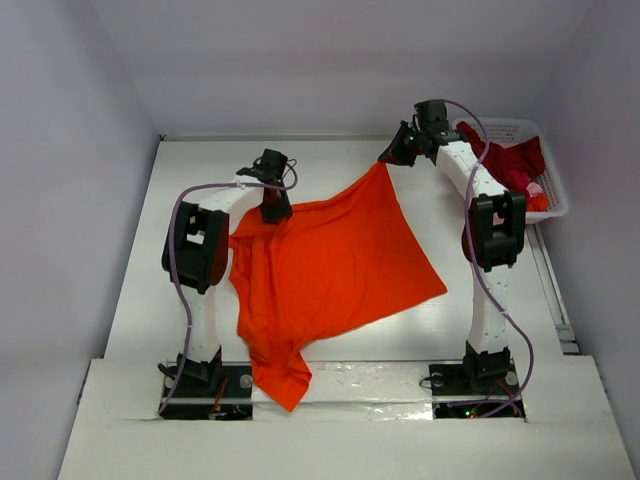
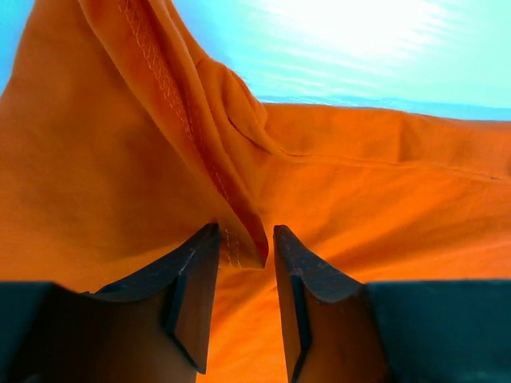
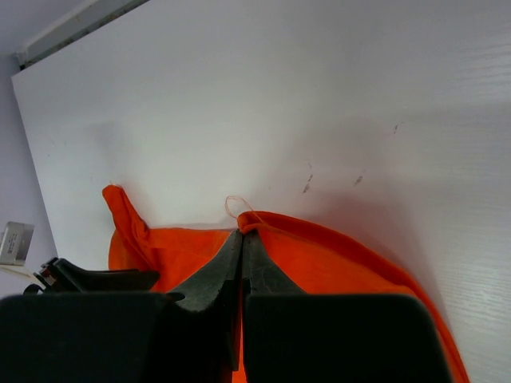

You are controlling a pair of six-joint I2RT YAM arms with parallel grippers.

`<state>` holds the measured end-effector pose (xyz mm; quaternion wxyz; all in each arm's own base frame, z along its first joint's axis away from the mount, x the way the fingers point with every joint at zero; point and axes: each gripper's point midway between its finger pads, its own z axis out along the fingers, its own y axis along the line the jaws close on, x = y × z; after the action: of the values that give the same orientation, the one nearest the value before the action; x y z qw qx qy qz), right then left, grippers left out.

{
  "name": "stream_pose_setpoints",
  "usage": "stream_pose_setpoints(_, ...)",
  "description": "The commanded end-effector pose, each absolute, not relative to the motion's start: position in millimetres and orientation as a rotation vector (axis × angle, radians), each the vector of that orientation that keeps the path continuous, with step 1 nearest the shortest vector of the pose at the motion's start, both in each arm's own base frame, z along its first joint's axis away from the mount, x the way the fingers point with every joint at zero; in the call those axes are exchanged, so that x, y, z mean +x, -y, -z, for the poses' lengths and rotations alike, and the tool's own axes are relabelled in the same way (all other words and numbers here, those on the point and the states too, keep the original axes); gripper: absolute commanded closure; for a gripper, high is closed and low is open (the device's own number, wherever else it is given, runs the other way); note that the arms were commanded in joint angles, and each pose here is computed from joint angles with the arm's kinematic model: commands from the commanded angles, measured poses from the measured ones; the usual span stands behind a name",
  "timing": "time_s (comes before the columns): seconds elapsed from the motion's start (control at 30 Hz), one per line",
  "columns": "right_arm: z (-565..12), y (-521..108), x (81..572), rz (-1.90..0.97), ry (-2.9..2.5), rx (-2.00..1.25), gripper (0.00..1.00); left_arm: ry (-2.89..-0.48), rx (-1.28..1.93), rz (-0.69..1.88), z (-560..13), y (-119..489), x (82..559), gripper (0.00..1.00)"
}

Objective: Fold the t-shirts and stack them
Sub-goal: Grap the side of the flattened tshirt furthest away from the robot with both arms

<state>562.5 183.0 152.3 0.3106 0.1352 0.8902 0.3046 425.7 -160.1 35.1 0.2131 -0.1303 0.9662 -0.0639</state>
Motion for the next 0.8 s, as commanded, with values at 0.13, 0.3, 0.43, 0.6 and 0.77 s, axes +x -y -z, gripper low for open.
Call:
stream_pose_setpoints(0.13, -183, -189, 565, -0.835, -2.282, 0.294, 1.0, -2.615, -0.367, 0.19, -65, 162, 441, 0.74)
stream_pose_setpoints(0.3, -183, -190, 566, -0.84, -2.283, 0.296, 1.0, -2.608, -0.365, 0.185, -73, 161, 441, 0.8)
stream_pose_setpoints(0.43, -183, -190, 566, -0.84, -2.281, 0.296, 1.0, -2.61, -0.365, 0.182, -73, 161, 443, 0.86)
stream_pose_setpoints(0.6, -182, -190, 565, -0.84, -2.284, 0.297, 1.0, -2.62, -0.362, 0.182, -69, 161, 441, 0.96)
stream_pose_setpoints(0.77, -182, -190, 564, -0.84, -2.284, 0.297, 1.0, -2.622, -0.357, 0.177, -72, 160, 440, 1.0)
